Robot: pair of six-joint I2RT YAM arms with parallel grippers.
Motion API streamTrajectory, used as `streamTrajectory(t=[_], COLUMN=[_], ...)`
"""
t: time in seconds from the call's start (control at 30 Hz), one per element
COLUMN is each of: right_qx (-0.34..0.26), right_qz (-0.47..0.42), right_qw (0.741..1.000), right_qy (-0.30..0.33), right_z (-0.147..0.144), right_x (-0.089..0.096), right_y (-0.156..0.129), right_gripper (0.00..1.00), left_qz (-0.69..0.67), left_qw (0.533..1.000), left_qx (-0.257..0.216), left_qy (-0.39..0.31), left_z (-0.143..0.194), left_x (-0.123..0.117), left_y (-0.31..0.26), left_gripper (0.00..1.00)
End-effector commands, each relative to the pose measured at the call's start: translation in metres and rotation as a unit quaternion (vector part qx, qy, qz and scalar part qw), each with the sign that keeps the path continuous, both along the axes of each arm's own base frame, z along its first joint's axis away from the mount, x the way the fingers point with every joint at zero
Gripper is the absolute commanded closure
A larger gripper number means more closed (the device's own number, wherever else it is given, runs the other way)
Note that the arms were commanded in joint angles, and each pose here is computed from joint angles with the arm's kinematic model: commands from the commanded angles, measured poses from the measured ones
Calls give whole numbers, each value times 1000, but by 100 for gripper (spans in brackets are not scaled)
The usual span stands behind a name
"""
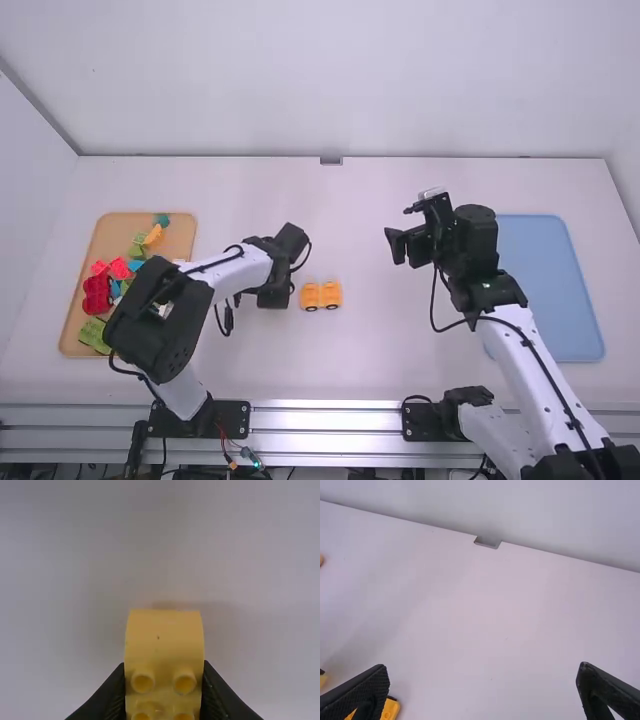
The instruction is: Assemble lego blocks to make yellow taxi
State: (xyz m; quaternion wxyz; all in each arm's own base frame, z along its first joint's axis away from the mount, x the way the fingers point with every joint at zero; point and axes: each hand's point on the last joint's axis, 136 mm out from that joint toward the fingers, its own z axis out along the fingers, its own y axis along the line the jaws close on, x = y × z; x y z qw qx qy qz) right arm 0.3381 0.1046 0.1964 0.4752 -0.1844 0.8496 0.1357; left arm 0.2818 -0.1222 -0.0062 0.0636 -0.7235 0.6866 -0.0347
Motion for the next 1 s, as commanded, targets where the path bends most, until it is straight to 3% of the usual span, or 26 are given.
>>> streamTrajectory(t=[0.0, 0.1, 0.13, 0.17, 0.2, 0.23, 0.33, 0.4, 0.67, 0.8, 0.9, 0.93, 0.97], right_qx=[6, 6, 6, 5, 6, 5, 5, 6, 5, 6, 5, 5, 5], right_qz=[-1, -2, -2, -1, -2, -1, -1, -2, -1, -1, -2, -3, -3], right_qw=[1000, 1000, 1000, 1000, 1000, 1000, 1000, 1000, 1000, 1000, 1000, 1000, 1000], right_qy=[-16, -16, -16, -16, -16, -16, -16, -16, -16, -17, -17, -17, -18], right_z=[16, 16, 16, 16, 16, 16, 16, 16, 16, 16, 17, 16, 17], right_x=[6, 6, 6, 6, 6, 6, 6, 6, 6, 6, 6, 6, 7], right_y=[1, 1, 1, 1, 1, 1, 0, 1, 1, 1, 0, 0, 0], right_gripper=[1, 1, 2, 1, 2, 1, 1, 1, 1, 1, 1, 1, 1], left_qz=[13, 15, 13, 13, 13, 13, 13, 12, -25, -139, -279, -327, -449], left_qw=[1000, 1000, 1000, 1000, 1000, 1000, 1000, 1000, 1000, 987, 949, 931, 873], left_qx=[10, 15, 17, 16, 16, 15, 11, 5, 10, 74, 137, 154, 185], left_qy=[2, -3, -5, -6, -7, -8, -2, -1, -12, -37, -51, -52, -50], left_z=[-4, -4, -3, -3, -2, -2, -3, -3, 16, 61, 94, 103, 122], left_x=[-5, -3, -1, -1, 0, 0, -2, -2, 9, 32, 53, 59, 70], left_y=[6, 8, 8, 8, 8, 7, 6, 4, 1, 9, 14, 14, 9], left_gripper=[98, 92, 78, 47, 25, 16, 5, 1, 1, 1, 1, 1, 1])
